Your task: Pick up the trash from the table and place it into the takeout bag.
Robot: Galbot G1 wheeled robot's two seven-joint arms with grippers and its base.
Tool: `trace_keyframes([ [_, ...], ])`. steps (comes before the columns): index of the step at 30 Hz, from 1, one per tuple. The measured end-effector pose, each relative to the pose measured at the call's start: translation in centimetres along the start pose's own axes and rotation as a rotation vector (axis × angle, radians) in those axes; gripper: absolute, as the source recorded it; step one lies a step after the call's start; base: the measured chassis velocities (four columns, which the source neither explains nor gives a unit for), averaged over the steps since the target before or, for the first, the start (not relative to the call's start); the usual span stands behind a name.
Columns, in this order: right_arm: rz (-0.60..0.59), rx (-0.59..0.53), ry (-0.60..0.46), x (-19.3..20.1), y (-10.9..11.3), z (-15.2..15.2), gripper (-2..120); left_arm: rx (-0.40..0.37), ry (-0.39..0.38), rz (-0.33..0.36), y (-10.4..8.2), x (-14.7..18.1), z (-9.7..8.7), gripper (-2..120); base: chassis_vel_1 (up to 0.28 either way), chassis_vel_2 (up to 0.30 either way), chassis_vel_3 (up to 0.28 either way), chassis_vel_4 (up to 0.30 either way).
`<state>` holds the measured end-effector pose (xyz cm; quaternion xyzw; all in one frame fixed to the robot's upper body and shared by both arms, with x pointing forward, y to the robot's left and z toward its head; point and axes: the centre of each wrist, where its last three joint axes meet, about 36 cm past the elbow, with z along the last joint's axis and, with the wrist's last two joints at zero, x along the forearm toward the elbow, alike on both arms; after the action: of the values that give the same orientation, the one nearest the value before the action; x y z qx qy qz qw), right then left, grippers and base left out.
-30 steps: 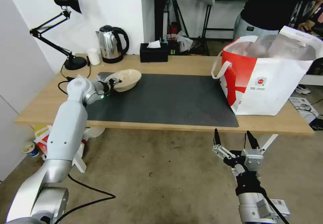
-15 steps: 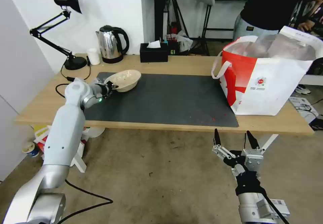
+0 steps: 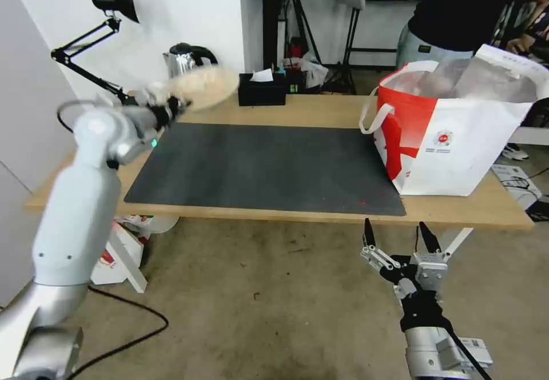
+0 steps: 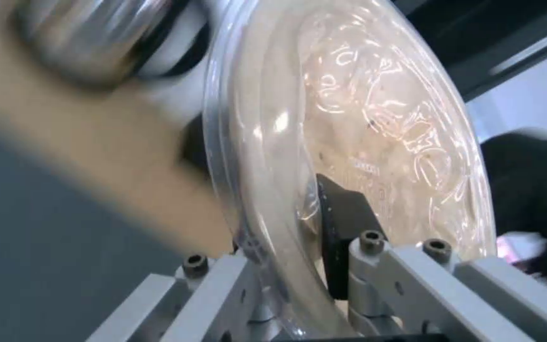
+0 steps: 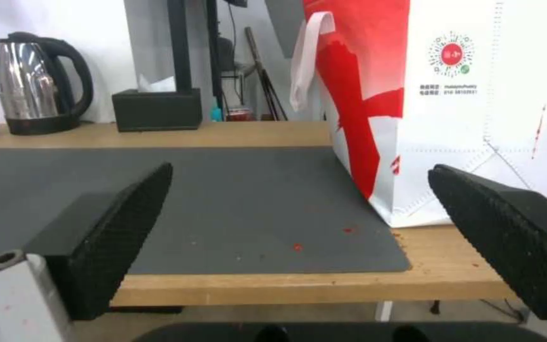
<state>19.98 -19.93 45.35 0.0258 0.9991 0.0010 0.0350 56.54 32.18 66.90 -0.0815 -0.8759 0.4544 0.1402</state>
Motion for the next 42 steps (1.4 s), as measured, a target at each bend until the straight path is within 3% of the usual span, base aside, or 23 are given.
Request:
trace_keyframes([
  [1, 0.000, 0.000, 0.000, 0.0, 0.0, 0.0, 100, -0.017, -0.040, 0.059, -0.7, -0.2, -0.9, 7, 0.000, 0.000, 0.000, 0.000],
  [2, 0.000, 0.000, 0.000, 0.0, 0.0, 0.0, 100, -0.017, -0.040, 0.059, -0.7, -0.2, -0.9, 7, 0.000, 0.000, 0.000, 0.000],
  [5, 0.000, 0.000, 0.000, 0.0, 0.0, 0.0, 100, -0.068, -0.101, 0.217, -1.9, -1.3, -2.2, 7, 0.000, 0.000, 0.000, 0.000],
  [6, 0.000, 0.000, 0.000, 0.0, 0.0, 0.0, 100, -0.068, -0.101, 0.217, -1.9, -1.3, -2.2, 7, 0.000, 0.000, 0.000, 0.000],
  [9, 0.000, 0.000, 0.000, 0.0, 0.0, 0.0, 100, -0.117, -0.135, 0.363, -3.1, -3.1, -1.3, 7, 0.000, 0.000, 0.000, 0.000],
  [10, 0.000, 0.000, 0.000, 0.0, 0.0, 0.0, 100, -0.117, -0.135, 0.363, -3.1, -3.1, -1.3, 7, 0.000, 0.000, 0.000, 0.000],
  [14, 0.000, 0.000, 0.000, 0.0, 0.0, 0.0, 100, -0.145, -0.139, 0.574, -6.0, -5.9, 0.8, 7, 0.000, 0.000, 0.000, 0.000],
  [15, 0.000, 0.000, 0.000, 0.0, 0.0, 0.0, 100, -0.145, -0.139, 0.574, -6.0, -5.9, 0.8, 7, 0.000, 0.000, 0.000, 0.000],
  [18, 0.000, 0.000, 0.000, 0.0, 0.0, 0.0, 100, -0.157, -0.101, 0.667, -9.7, -8.1, 2.5, 7, 0.000, 0.000, 0.000, 0.000],
  [19, 0.000, 0.000, 0.000, 0.0, 0.0, 0.0, 100, -0.157, -0.101, 0.667, -9.7, -8.1, 2.5, 7, 0.000, 0.000, 0.000, 0.000],
  [24, 0.000, 0.000, 0.000, 0.0, 0.0, 0.0, 100, -0.189, -0.041, 0.733, -14.7, -12.5, 5.6, 7, 0.000, 0.000, 0.000, 0.000],
  [42, 0.000, 0.000, 0.000, 0.0, 0.0, 0.0, 100, -0.238, 0.090, 0.706, -16.9, -19.6, 14.1, 7, 0.000, 0.000, 0.000, 0.000],
])
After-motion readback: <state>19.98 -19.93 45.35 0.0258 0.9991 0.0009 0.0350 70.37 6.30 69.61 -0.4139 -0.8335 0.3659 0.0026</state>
